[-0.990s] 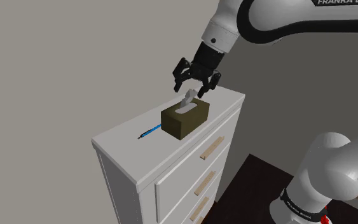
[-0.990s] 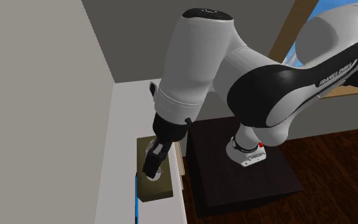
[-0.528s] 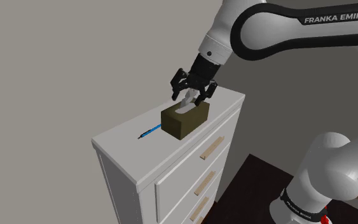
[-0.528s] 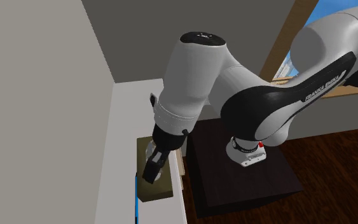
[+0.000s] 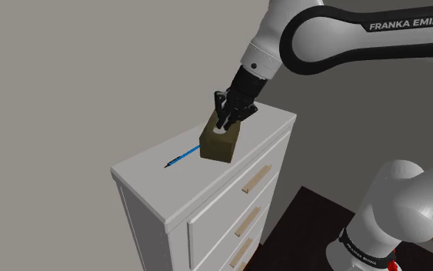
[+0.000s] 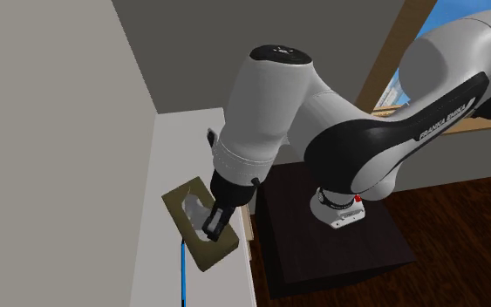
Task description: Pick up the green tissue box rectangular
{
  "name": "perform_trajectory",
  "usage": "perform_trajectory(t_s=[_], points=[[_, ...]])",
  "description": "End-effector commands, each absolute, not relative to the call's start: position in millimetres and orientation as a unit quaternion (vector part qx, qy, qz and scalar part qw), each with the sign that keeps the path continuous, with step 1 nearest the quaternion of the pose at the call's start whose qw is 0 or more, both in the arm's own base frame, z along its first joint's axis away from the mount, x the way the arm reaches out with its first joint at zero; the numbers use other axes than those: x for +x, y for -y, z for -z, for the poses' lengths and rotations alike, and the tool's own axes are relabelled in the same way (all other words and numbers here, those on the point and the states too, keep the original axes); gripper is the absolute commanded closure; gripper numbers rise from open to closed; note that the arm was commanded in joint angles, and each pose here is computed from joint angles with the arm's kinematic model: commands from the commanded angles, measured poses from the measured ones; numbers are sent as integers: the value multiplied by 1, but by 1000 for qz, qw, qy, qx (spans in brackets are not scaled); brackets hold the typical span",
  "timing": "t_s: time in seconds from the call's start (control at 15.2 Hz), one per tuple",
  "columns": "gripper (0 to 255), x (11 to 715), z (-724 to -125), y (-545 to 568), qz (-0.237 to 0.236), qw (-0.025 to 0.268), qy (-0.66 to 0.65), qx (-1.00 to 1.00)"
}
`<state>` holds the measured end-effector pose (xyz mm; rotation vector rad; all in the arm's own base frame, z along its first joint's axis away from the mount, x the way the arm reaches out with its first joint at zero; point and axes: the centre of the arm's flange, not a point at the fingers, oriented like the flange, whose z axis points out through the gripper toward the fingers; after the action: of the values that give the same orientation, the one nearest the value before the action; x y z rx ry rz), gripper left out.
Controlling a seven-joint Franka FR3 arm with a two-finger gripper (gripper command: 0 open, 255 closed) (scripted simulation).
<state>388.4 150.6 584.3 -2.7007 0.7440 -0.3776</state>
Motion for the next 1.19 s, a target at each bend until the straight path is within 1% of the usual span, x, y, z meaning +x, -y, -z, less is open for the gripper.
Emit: perform_trajectory(t_s=[0.0, 0.13, 1.12], points=[[255, 388, -582, -151, 129, 155, -260, -944], [255, 390, -582, -151, 129, 155, -260, -944], [255, 390, -661, -151, 129, 155, -260, -944]])
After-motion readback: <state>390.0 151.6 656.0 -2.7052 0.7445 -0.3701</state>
